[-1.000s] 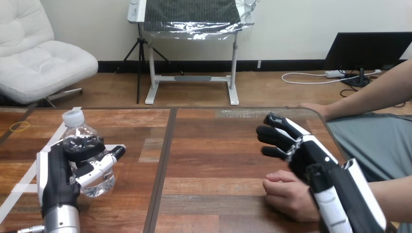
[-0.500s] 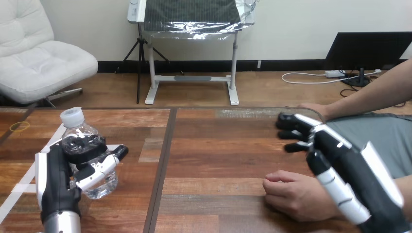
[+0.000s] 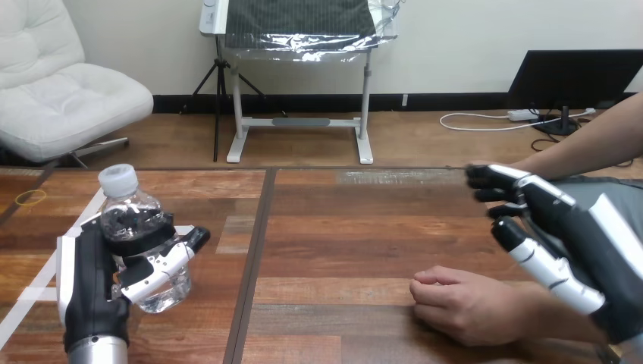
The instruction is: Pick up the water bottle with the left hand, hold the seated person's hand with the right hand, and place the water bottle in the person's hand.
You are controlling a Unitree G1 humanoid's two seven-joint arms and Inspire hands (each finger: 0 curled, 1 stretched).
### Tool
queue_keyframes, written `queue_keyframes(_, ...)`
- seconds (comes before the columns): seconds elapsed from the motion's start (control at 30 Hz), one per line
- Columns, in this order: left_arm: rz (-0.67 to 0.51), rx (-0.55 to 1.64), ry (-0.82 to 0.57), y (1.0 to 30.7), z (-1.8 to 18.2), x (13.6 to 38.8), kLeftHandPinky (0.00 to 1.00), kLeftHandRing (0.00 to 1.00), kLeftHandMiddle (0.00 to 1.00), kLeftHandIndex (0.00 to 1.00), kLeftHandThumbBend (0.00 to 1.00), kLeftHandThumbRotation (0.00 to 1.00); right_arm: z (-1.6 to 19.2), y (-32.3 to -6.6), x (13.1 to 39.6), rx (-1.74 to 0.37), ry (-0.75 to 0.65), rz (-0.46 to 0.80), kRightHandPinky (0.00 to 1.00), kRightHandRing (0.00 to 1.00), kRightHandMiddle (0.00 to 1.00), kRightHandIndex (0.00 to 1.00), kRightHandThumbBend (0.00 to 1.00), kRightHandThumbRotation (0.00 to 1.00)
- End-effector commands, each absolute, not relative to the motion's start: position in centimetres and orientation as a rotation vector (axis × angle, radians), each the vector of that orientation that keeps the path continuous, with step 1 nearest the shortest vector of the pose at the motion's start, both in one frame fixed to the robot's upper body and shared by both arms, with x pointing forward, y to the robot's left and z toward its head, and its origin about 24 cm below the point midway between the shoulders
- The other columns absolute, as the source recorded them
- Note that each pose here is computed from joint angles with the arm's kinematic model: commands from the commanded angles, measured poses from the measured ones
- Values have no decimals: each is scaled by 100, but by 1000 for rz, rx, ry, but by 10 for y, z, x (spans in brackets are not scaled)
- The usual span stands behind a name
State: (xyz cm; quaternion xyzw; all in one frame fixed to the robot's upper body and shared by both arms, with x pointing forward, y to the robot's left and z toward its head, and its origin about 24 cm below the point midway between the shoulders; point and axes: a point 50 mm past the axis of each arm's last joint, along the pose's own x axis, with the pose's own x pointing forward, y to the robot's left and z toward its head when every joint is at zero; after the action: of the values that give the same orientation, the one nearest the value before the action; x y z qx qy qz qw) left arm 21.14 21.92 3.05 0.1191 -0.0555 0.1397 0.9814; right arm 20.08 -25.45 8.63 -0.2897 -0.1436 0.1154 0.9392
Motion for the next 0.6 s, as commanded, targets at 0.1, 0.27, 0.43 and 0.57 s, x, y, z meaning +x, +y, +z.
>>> queue_keyframes(0.1, 214, 226, -388, 203, 87, 224, 21, 26, 32, 39, 54, 0, 116, -281, 225, -743, -288, 209, 76, 83, 85, 84, 77, 77)
queue_keyframes(0.27, 216, 222, -384, 203, 88, 223, 21, 26, 31, 39, 54, 0, 120, -290, 229, -783, -257, 213, 76, 84, 85, 85, 82, 75)
queue_keyframes(0.43, 216, 217, -385, 204, 89, 222, 20, 26, 31, 39, 54, 0, 125, -297, 231, -830, -235, 216, 74, 83, 85, 85, 85, 71)
queue_keyframes(0.57, 215, 207, -386, 204, 90, 221, 20, 26, 31, 39, 53, 0, 129, -303, 231, -869, -200, 218, 72, 83, 86, 85, 87, 71)
